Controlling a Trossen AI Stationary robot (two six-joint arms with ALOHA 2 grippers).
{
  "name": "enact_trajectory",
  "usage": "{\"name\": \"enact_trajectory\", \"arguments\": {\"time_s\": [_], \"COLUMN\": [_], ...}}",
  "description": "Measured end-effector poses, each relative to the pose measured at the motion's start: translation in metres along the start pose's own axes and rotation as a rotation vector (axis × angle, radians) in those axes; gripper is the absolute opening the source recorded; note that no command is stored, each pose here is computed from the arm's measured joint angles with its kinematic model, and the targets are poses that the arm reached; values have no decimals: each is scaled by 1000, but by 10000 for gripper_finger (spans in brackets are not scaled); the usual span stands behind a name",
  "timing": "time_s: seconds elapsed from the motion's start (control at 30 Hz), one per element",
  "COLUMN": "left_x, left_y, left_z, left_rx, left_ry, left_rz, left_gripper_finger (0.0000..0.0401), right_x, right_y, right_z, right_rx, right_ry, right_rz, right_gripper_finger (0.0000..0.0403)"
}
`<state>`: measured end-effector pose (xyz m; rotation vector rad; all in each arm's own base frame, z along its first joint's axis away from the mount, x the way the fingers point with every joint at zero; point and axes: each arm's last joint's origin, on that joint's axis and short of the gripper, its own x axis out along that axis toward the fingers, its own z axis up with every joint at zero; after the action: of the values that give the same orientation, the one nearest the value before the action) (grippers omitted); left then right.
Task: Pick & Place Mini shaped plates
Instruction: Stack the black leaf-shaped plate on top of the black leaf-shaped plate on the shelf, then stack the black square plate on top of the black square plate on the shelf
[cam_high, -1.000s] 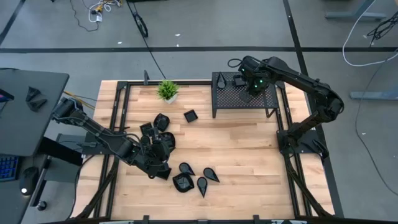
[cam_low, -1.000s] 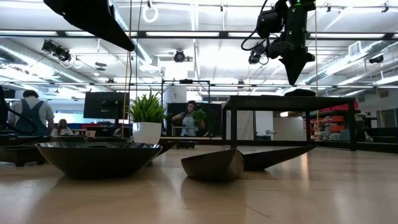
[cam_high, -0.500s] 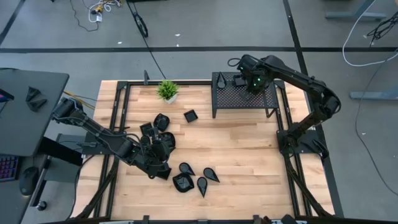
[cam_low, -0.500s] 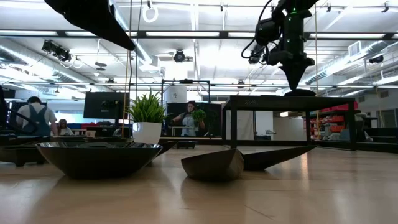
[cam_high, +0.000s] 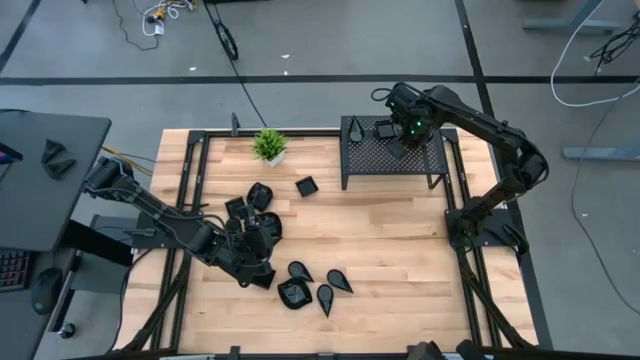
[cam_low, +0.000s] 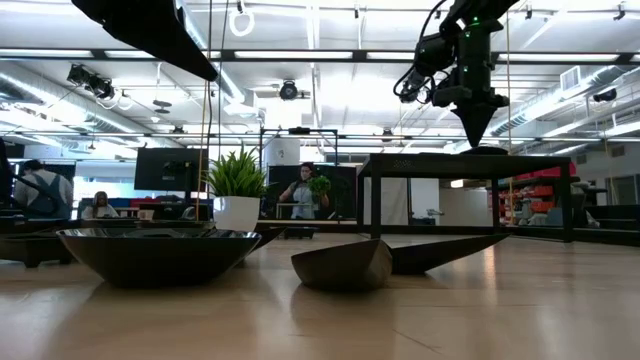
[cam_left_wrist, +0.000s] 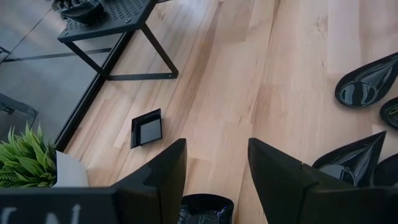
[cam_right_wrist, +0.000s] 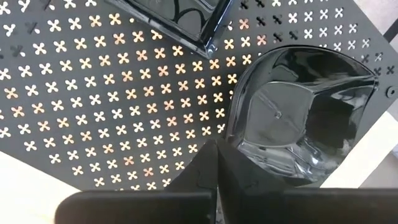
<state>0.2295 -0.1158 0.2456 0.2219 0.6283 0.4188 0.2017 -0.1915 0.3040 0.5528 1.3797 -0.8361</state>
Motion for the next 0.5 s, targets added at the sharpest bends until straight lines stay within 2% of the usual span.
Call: {"name": "enact_trajectory", "arguments": {"time_s": [0.17,0.33,0.5], "left_x": [0,0,0], "left_y": [0,0,0], "left_z": [0,0,0], "left_rx": [0,1,0], "left_ry": [0,0,0], "left_rz": [0,0,0], "left_gripper_finger": [177,177,177], "right_x": [0,-5,-5], "right_y": [0,3,0], "right_z": [0,-7,-10], "right_rx": [-27,-65,-51], "right_ry": [0,38,53], "right_rz": [11,105,17], "right_gripper_finger": [4,4,4]}}
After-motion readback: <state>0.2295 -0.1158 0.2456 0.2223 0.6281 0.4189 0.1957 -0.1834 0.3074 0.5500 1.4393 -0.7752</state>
